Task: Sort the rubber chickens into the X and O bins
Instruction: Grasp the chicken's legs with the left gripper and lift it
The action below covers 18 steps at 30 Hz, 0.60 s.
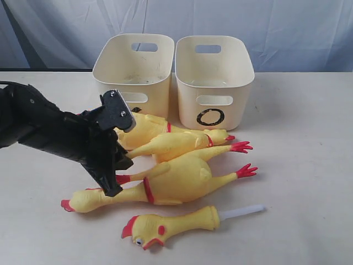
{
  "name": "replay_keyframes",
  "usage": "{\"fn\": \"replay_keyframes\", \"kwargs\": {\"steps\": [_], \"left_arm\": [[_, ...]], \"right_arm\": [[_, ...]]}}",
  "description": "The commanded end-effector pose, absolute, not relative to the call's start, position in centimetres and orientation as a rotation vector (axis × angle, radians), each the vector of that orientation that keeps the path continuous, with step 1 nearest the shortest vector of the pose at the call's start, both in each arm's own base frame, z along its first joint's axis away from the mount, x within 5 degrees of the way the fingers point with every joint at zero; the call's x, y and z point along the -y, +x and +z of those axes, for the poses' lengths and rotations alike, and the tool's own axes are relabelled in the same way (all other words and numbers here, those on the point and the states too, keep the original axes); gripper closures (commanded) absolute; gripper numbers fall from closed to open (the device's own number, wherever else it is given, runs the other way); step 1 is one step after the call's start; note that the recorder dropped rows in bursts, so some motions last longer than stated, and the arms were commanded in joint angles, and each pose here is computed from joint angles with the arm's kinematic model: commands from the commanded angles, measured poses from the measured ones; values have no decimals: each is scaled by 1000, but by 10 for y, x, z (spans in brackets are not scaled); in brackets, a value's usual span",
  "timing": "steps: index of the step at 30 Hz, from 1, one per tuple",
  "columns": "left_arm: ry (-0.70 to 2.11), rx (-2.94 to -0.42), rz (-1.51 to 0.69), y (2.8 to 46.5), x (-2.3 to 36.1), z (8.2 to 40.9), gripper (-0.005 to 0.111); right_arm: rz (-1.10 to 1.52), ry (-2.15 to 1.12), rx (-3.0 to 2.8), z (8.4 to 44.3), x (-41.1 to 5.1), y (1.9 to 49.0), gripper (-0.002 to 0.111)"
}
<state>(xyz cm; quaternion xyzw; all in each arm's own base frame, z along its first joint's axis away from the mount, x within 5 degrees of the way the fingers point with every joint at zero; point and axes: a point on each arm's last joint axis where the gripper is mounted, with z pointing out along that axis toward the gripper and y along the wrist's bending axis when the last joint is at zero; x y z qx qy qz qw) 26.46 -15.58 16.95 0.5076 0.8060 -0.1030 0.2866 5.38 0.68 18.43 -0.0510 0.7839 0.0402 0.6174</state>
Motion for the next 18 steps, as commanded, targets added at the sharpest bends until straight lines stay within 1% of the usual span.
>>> {"fn": "replay_keyframes", "kwargs": {"steps": [1, 18], "left_arm": [[1333, -2089, -258, 262, 156, 190, 107], [1293, -1920, -227, 244, 148, 243, 107]], "right_arm": [[92, -124, -1800, 184, -7, 54, 109], [92, -124, -1802, 184, -7, 54, 109]]}}
